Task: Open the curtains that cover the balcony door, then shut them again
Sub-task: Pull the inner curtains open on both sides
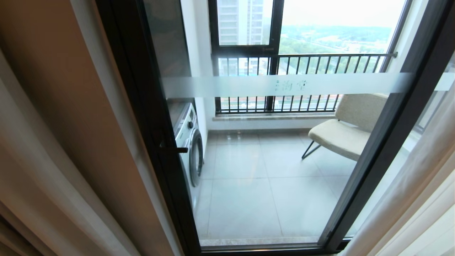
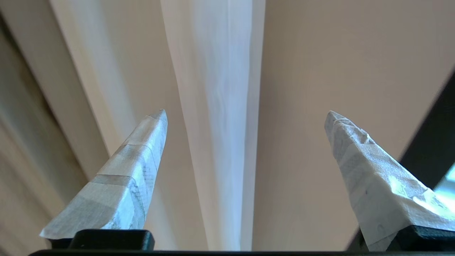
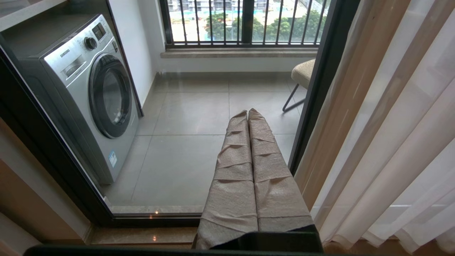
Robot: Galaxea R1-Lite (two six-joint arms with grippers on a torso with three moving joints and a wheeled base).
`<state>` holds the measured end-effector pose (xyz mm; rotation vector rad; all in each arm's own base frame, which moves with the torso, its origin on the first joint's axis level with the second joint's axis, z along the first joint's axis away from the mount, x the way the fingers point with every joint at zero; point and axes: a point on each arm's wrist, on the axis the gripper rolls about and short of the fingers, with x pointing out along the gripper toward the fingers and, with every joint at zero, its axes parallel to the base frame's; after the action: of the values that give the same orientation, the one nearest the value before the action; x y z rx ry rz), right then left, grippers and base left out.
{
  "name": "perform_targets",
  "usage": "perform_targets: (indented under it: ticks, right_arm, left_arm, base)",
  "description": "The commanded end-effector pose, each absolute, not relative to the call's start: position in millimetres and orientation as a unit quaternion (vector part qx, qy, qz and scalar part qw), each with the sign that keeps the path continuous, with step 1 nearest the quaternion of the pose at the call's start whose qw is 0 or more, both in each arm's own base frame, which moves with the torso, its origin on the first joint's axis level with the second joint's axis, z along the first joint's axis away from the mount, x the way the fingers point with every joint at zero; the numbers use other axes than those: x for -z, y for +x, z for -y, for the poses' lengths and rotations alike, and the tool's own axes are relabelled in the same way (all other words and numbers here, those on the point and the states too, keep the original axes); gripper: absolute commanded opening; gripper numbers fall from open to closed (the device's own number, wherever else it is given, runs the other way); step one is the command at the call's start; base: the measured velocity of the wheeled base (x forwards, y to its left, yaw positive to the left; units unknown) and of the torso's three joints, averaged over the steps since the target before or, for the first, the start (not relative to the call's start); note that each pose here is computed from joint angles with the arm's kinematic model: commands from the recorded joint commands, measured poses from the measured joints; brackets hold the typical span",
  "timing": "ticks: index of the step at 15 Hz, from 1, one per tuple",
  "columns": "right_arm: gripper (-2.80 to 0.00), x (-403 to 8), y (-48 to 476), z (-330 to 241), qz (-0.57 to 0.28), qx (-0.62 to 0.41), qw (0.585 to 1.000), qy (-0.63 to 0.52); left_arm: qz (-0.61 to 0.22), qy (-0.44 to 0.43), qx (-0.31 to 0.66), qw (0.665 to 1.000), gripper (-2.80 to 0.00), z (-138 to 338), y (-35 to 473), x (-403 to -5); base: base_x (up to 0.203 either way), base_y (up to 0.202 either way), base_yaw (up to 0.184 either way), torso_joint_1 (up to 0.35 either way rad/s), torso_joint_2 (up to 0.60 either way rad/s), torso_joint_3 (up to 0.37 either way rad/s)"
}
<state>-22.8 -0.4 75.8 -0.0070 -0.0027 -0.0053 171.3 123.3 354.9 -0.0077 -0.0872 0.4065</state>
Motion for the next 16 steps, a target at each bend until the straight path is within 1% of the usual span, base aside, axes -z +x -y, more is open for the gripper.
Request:
perform_targets:
  ticks: [1,3,4,9,16]
  right_arm:
    - [-2.8,-76,-23,0,0.001,0.002,1.0,-0.004]
    - [-2.8,-76,-23,0,0.001,0.002,1.0,-0.004]
    - [-2.8,-76,-23,0,0.001,0.002,1.0,-0.004]
    - [-2.8,-76,-23,0,0.001,0.002,1.0,-0.004]
    - [-2.8,-76,-23,0,0.001,0.002,1.0,-0.004]
  left_arm:
    - [0.053,0.001,-0.203,0.978,0.0,-101,141,-349]
    - [0.052,0.0,-0.202,0.978,0.0,-96,135,-345]
    - [0.051,0.0,-0.202,0.978,-2.8,-94,133,-344]
    - [0.037,-0.007,-0.192,0.981,-2.8,-86,124,-328]
    - [-0.001,-0.024,-0.132,0.991,-2.8,-62,120,-293]
  base:
    - [0.0,0.0,0.0,0.0,0.0,0.0]
    - [0.0,0.0,0.0,0.0,0.0,0.0]
    - [0.0,0.0,0.0,0.0,0.0,0.0]
    - [0.0,0.0,0.0,0.0,0.0,0.0]
    - [0.0,0.0,0.0,0.0,0.0,0.0]
